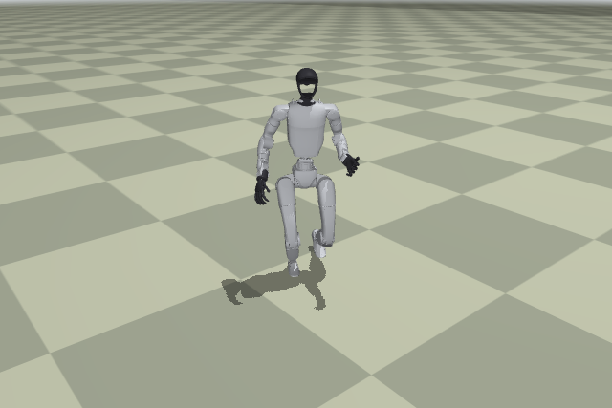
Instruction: Dance
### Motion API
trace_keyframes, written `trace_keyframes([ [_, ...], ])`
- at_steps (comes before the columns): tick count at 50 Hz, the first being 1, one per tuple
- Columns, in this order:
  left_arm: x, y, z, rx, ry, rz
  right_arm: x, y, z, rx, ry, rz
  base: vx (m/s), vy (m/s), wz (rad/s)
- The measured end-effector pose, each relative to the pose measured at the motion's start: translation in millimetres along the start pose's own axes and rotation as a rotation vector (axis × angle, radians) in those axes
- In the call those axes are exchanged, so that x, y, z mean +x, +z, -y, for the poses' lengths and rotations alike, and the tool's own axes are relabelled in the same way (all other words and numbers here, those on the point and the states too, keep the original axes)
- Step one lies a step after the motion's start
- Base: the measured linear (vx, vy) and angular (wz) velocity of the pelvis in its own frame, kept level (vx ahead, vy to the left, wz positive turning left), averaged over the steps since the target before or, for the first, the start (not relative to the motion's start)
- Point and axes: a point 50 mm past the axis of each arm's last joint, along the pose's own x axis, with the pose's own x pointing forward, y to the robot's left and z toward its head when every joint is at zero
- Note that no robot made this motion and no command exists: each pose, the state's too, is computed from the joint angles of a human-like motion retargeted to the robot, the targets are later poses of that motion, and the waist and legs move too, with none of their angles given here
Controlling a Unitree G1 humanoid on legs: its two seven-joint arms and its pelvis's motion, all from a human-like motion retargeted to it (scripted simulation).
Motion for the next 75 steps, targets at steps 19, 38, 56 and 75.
trace_keyframes([
  [19,-25,-1,-4,-0.069,-0.045,-0.077,18,120,-6,0.094,0.08,0.442,0.62,-0.07,-0.21],
  [38,26,29,22,0.045,-0.104,0.125,-14,-34,-17,0.144,0.107,-0.183,0.68,-0.09,0.17],
  [56,7,4,4,0.033,-0.106,-0.039,-19,-48,-6,0.014,0.117,-0.233,0.63,-0.3,-0.03],
  [75,-18,-10,17,-0.158,-0.23,-0.13,23,69,12,0.106,0.1,0.224,0.67,-0.04,0.35],
])
